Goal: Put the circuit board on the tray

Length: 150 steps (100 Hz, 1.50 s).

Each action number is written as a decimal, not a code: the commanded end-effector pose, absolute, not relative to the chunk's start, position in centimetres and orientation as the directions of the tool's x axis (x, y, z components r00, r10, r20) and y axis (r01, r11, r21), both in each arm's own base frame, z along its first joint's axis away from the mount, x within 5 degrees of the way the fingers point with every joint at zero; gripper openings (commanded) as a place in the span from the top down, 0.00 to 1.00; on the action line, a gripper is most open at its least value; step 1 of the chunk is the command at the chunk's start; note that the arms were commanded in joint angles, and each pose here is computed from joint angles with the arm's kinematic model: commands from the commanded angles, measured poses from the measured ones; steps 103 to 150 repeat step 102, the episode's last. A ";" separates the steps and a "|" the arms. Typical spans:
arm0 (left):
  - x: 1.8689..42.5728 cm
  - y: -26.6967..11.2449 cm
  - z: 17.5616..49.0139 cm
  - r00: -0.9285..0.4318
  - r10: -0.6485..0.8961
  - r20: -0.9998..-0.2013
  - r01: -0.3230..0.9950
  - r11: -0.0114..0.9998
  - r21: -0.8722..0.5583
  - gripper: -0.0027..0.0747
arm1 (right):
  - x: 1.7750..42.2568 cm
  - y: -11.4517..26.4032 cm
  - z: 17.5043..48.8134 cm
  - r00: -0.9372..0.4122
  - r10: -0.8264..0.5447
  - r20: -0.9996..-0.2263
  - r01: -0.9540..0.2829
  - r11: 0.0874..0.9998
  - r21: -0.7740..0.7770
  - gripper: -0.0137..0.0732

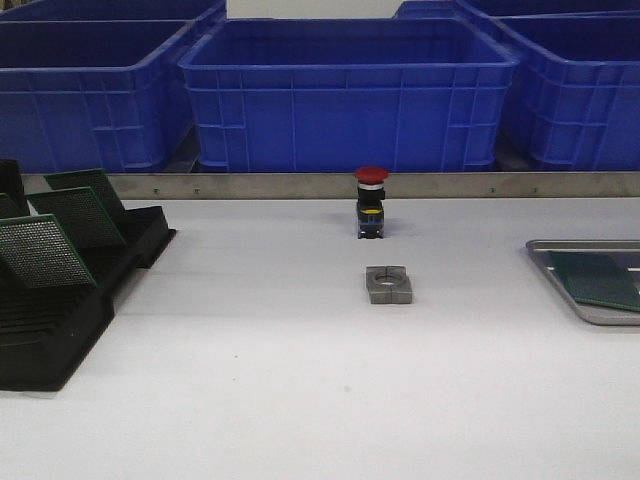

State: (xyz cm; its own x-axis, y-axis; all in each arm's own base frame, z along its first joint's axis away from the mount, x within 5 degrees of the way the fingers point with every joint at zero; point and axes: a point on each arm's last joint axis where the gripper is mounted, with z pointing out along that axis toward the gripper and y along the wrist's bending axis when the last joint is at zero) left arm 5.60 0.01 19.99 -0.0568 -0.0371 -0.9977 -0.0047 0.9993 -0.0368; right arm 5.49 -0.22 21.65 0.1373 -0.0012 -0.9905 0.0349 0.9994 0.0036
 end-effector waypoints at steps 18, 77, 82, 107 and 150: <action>5.6 0.0 19.2 0.004 -0.048 -0.999 -0.004 0.999 -0.048 0.99 | 5.2 -0.4 21.7 0.190 -0.030 -0.981 0.072 0.997 -0.017 0.91; 5.6 0.0 19.2 0.004 -0.048 -0.999 -0.004 0.999 -0.048 0.99 | 5.4 -0.3 21.0 0.112 -0.035 -0.993 0.067 0.997 -0.027 0.91; 5.6 0.0 19.2 0.004 -0.048 -0.999 -0.004 0.999 -0.048 0.99 | 5.4 -0.3 21.0 0.112 -0.035 -0.993 0.067 0.997 -0.027 0.91; 5.6 0.0 19.2 0.004 -0.048 -0.999 -0.004 0.999 -0.048 0.99 | 5.4 -0.3 21.0 0.107 -0.034 -0.994 0.067 0.997 -0.027 0.91; 5.6 0.0 19.2 0.004 -0.048 -0.999 -0.004 0.999 -0.048 0.99 | 5.4 -0.3 21.0 0.107 -0.034 -0.994 0.067 0.997 -0.027 0.91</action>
